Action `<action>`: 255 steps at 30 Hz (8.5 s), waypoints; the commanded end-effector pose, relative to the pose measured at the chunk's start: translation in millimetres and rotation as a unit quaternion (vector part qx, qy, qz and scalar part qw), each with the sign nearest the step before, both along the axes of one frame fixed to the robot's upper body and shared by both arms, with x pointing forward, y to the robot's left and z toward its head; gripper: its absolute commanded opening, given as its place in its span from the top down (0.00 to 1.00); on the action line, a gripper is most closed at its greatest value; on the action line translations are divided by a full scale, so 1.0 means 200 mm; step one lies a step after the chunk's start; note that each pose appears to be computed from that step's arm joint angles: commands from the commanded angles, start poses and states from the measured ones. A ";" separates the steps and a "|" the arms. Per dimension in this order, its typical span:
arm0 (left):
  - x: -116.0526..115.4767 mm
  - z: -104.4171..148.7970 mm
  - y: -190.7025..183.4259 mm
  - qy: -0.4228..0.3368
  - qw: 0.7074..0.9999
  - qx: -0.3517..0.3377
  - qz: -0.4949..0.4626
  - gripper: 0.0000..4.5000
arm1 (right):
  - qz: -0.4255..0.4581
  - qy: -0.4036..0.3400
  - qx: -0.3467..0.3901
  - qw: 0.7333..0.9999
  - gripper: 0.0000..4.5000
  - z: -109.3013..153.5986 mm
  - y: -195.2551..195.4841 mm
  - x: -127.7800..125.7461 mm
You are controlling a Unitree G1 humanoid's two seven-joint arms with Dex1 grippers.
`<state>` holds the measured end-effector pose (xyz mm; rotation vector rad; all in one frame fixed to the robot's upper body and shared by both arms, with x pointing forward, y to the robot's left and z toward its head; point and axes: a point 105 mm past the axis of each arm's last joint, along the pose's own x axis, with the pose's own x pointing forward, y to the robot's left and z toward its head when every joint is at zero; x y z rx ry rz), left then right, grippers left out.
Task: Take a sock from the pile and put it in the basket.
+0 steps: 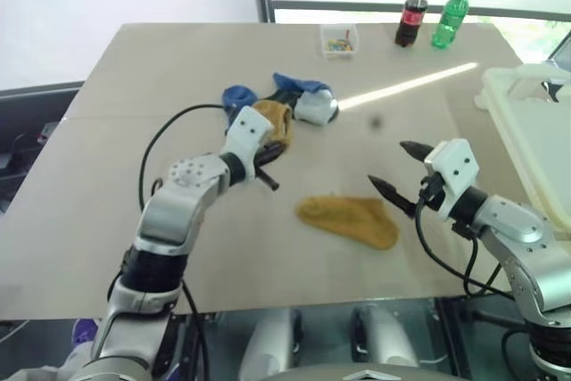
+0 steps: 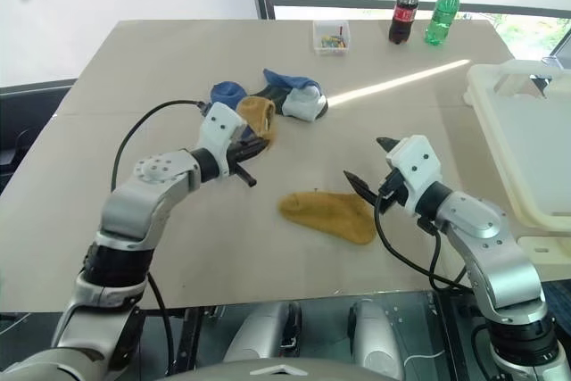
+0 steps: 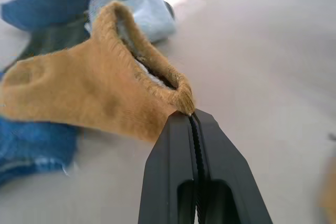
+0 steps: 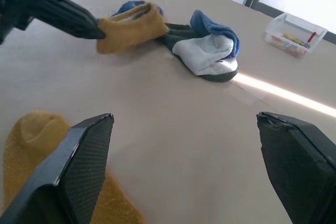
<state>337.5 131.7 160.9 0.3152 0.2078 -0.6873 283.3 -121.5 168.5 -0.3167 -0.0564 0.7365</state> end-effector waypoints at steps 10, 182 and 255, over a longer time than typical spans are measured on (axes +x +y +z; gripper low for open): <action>-0.06 -0.03 -0.46 0.089 0.989 -0.038 -0.115 0.99 | 0.000 -0.009 0.005 1.000 0.00 0.03 0.01 0.00; -0.31 -0.06 -0.43 0.325 0.862 -0.247 -0.300 0.00 | 0.070 0.136 -0.099 0.983 0.99 -0.55 0.01 -0.23; -0.31 -0.20 -0.69 0.323 0.803 -0.320 -0.386 0.00 | 0.085 0.056 -0.272 0.957 0.99 -0.55 -0.17 -0.18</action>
